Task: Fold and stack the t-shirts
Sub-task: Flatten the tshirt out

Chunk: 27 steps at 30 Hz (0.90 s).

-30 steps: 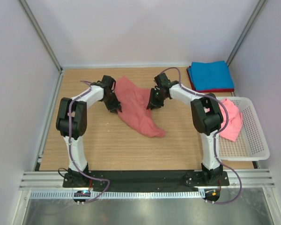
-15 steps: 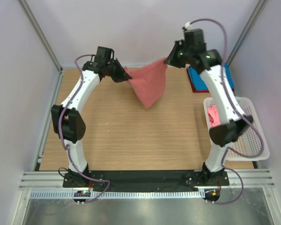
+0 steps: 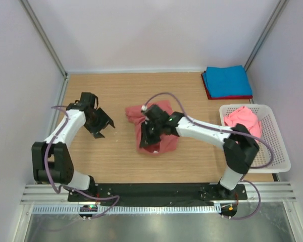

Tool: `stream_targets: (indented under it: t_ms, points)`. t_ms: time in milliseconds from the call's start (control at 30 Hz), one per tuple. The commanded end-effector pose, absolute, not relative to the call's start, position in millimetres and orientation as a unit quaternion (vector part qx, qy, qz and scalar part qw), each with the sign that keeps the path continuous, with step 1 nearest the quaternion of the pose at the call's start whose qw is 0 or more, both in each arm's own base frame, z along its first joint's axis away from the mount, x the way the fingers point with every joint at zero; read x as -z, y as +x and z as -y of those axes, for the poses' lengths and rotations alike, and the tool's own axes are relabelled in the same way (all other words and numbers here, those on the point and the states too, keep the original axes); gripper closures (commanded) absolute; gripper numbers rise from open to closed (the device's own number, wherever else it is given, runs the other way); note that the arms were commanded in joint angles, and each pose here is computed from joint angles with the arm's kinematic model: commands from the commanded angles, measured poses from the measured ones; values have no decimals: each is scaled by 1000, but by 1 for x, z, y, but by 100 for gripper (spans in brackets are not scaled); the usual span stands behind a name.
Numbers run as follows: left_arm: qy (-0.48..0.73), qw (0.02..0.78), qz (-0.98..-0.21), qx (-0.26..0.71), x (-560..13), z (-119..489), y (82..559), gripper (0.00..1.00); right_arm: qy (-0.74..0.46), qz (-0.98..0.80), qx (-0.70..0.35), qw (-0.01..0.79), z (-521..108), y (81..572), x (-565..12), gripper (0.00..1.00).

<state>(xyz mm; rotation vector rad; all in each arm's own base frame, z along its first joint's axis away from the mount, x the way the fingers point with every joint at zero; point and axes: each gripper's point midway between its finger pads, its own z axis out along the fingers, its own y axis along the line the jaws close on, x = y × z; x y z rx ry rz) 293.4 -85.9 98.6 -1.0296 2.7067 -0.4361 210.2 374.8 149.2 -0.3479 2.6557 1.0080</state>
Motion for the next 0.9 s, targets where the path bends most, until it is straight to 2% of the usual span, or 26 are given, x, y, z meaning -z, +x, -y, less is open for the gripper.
stream_targets:
  t_ms: [0,100,200,300,467,600,733,867]
  points:
    - [-335,196,-913,125,-135,64,286,30,-161,-911,-358,130,-390,175,-158,80]
    - [-321,198,-914,152,-142,74,284,30,-164,-911,-340,169,-380,185,-176,59]
    - [-285,197,-917,198,-144,99,292,30,-136,-921,-280,234,-349,215,-191,49]
    - [-227,194,-927,226,-145,138,298,30,-70,-936,-204,280,-298,265,-188,47]
    - [-115,198,-946,232,-149,214,289,29,42,-954,-133,266,-216,338,-154,48]
    - [-76,177,-958,213,-128,243,279,29,62,-968,-107,218,-202,357,-125,48]
    - [-33,150,-968,197,-104,264,265,28,64,-970,-112,205,-210,370,-103,48]
    - [52,191,-962,186,-100,288,276,27,87,-972,-97,196,-205,377,-91,48]
